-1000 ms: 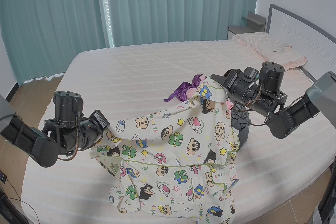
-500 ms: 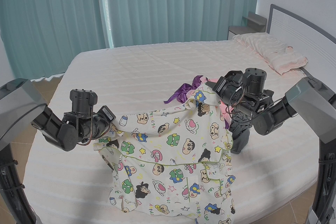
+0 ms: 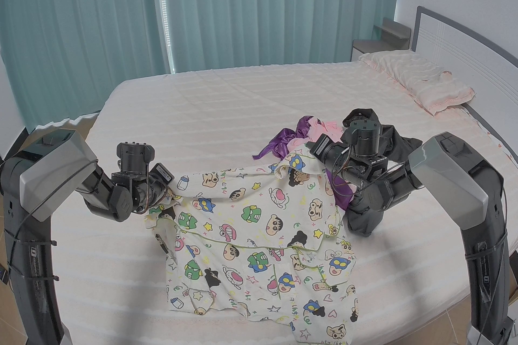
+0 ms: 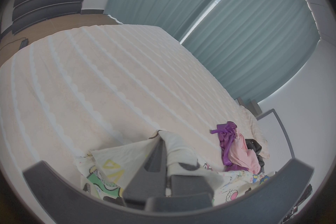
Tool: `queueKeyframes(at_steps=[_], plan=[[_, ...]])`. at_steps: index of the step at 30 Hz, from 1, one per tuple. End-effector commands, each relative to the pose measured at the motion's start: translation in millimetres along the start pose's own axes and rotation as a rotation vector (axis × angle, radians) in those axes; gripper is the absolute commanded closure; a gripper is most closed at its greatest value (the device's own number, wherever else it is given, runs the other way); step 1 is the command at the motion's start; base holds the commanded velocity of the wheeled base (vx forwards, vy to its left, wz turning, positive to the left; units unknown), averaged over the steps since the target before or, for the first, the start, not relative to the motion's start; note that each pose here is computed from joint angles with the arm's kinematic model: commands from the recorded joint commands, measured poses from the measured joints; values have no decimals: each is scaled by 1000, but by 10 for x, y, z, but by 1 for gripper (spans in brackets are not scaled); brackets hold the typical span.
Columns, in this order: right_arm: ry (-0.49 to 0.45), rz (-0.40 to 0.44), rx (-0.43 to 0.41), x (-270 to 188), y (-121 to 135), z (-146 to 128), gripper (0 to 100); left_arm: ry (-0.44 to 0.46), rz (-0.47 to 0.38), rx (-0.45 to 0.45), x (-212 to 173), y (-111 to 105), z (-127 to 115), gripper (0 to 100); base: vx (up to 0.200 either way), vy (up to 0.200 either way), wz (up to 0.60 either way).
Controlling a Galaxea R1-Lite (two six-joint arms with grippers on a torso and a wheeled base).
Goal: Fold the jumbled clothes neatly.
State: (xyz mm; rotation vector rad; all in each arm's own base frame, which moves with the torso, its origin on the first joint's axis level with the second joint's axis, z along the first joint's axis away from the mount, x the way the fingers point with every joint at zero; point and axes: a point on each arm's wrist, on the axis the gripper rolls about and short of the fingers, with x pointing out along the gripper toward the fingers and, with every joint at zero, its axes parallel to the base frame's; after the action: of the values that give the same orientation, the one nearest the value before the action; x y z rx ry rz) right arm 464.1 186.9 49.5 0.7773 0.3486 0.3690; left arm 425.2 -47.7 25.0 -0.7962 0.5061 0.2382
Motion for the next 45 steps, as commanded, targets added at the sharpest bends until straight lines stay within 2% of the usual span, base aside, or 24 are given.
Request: queueKeyframes(at_steps=[1,12,19,20,21,22,29,32,36,39,45], plan=[[3,15,-4,52,36,-45,100,-12,28,-15,53,119,65,100,0,0,0],[3,12,-7,200,96,-150,100,-49,40,-29,66,186,208,100,0,0,0],[-8,26,-8,217,151,-120,100,-79,44,-46,85,230,337,100,0,0,0],[-5,20,-8,217,141,-118,0,-80,43,-46,86,227,340,100,0,0,0],[1,15,-7,219,139,-120,0,-82,41,-46,86,223,344,100,0,0,0],[7,10,-8,220,136,-123,0,-82,41,-44,91,223,343,0,0,0,0],[-10,-12,-1,244,72,-26,0,-75,57,11,255,285,290,0,0,0,0],[-88,-33,6,260,42,162,0,-153,72,-7,304,287,468,0,0,0,0],[-162,-49,29,263,-11,370,0,-194,72,-25,295,309,625,0,0,0,0],[-152,-68,45,265,-57,372,0,-207,72,-31,295,307,696,0,0,0,0],[-75,-190,54,330,-215,242,0,-184,112,-35,287,355,727,0,0,0,0]])
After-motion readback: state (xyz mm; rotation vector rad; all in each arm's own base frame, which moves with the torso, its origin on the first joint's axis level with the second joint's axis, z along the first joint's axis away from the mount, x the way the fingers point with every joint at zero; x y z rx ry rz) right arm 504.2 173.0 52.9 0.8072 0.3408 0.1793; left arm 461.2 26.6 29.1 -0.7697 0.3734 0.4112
